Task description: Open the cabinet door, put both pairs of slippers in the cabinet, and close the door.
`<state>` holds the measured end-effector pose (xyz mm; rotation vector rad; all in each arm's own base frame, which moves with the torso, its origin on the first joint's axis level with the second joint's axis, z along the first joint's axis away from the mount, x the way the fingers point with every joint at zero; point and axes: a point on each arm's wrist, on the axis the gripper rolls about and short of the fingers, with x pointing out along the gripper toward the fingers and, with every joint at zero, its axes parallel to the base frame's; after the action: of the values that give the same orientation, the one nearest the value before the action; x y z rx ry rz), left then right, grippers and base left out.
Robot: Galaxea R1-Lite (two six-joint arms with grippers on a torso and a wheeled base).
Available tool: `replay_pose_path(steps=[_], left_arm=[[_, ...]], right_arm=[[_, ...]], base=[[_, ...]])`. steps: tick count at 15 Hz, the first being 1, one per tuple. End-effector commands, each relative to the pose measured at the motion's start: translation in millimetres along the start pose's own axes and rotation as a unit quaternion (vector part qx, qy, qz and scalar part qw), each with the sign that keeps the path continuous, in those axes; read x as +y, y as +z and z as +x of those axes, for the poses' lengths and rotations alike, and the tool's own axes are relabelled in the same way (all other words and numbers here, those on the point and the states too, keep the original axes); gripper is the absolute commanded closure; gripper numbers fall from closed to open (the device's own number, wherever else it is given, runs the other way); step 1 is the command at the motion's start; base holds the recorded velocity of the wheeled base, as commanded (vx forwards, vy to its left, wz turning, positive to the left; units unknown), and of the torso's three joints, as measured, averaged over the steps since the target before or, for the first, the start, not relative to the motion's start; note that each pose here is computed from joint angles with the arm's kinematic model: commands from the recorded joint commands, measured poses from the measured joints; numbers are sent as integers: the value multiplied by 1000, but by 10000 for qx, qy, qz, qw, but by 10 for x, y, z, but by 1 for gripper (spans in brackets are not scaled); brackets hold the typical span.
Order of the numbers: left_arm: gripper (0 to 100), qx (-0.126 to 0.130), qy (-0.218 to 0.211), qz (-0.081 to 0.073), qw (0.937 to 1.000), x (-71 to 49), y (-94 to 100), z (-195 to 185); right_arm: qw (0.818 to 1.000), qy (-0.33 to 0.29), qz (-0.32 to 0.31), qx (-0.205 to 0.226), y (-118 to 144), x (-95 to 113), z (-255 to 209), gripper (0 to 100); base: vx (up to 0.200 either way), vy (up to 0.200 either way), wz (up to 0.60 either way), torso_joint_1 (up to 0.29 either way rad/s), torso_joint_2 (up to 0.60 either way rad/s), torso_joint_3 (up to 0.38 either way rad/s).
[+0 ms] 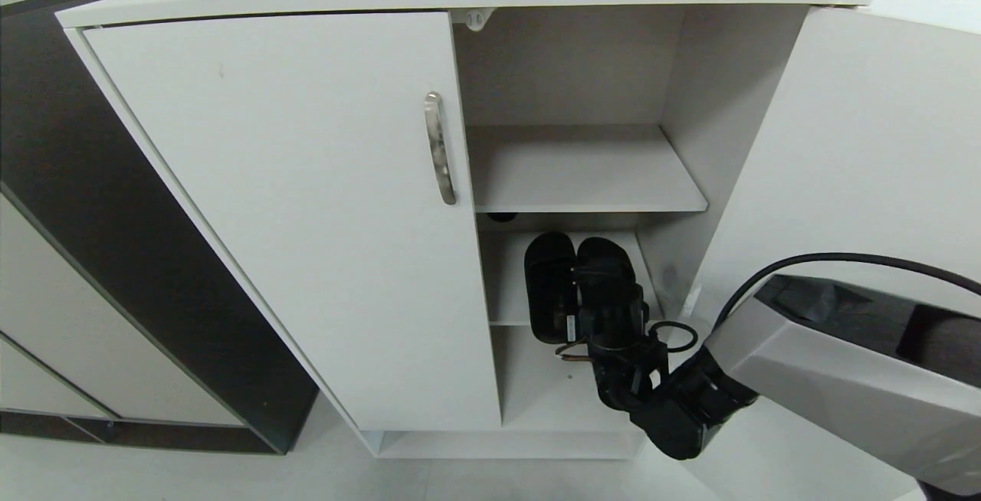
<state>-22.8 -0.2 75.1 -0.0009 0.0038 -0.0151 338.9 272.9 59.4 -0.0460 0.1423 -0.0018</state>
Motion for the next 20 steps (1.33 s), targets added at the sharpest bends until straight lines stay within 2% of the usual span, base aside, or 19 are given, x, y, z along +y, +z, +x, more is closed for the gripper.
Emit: replay_pose_path(steps=[1,5,11,20], left_arm=[[100,4,-9,4,10000,0,1,1],[100,4,-9,4,10000,0,1,1],[100,12,-24,4,10000,-1,0,1],[100,4,-32,-3,10000,-1,4,0]], right_arm=[[9998,162,41,-68,149,-113,-302,0],[9998,162,46,-74,151,-117,-306,0],[9998,206,19,-44,127,-108,-315,0],[9990,445,32,-67,135,-65,-343,0]], base=[[0,0,0,0,0,0],[0,0,0,0,0,0],[-200,0,0,2,2,2],[0,0,0,0,0,0]])
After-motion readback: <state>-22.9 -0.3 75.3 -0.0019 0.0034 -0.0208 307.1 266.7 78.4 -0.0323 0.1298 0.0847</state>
